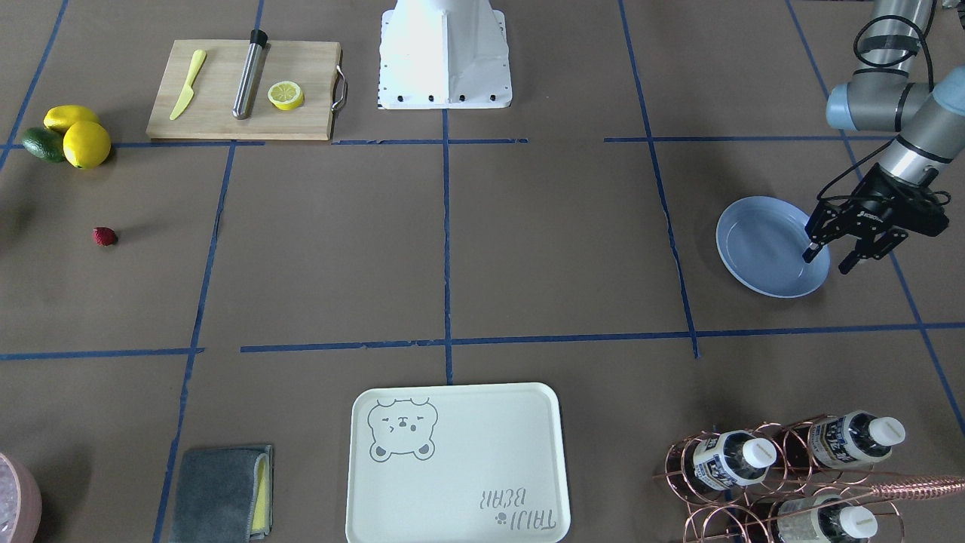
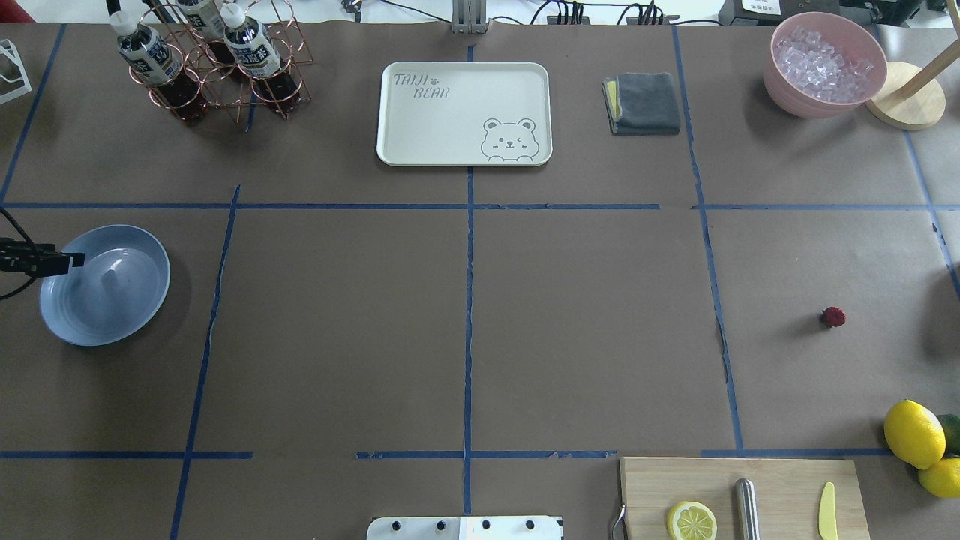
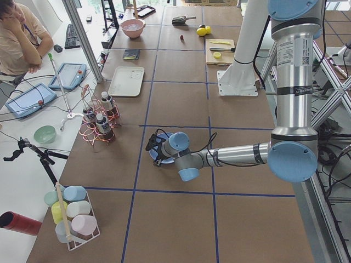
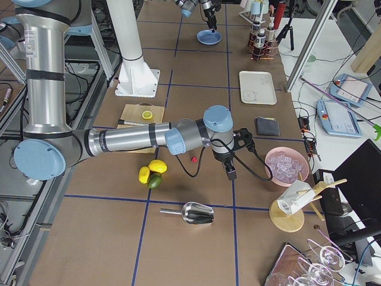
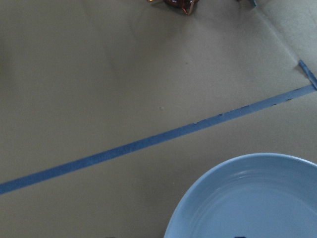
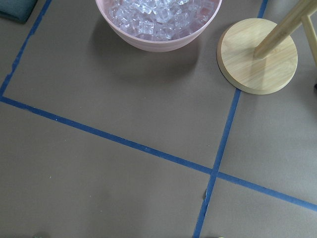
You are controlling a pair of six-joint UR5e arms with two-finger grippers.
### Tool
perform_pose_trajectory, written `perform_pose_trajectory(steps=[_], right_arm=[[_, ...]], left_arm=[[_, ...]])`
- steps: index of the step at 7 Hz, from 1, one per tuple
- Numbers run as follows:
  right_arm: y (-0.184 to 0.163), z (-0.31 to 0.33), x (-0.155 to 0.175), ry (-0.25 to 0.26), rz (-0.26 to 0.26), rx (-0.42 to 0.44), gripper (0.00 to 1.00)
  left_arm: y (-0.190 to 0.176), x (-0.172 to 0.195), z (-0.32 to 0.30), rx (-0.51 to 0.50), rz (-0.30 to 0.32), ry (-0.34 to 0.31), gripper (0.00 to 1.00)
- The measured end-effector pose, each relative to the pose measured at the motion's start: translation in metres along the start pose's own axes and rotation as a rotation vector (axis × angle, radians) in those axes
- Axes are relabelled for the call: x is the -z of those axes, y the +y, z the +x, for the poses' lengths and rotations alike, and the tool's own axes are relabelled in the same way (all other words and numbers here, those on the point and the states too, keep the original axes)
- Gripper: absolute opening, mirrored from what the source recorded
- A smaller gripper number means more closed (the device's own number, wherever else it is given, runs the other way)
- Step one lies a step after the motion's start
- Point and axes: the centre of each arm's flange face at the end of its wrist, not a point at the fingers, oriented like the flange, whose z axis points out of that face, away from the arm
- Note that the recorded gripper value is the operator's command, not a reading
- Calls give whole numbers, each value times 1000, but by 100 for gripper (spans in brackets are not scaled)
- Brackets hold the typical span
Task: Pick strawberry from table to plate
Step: 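Grip the plate rim with the left gripper and slide it toward the table center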
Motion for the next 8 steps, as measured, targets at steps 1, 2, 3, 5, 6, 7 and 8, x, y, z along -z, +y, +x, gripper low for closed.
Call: perform_pose_trajectory(steps=[1,2,3,5,6,7,8], right_arm=[[0,0,0,0,1,1,100],[0,-1,1,0,2,0,100],[-1,-1,1,0,2,0,100],[-1,-1,1,0,2,-1,100],[-1,-1,1,0,3,-1,100],[-1,-1,2,0,4,-1,100],[-1,-1,1,-1,3,-2,100]], left_arm=[[8,-5,5,16,-2,6,14],[11,-6,6,21,-3,10,0],[12,-5,7,23,-5,13,0],[2,4,30,11,-19,69,0],[-13,15,55,9,-53,119,0],[-44,30,91,21,-79,133,0],[-88,42,135,39,-78,114,0]])
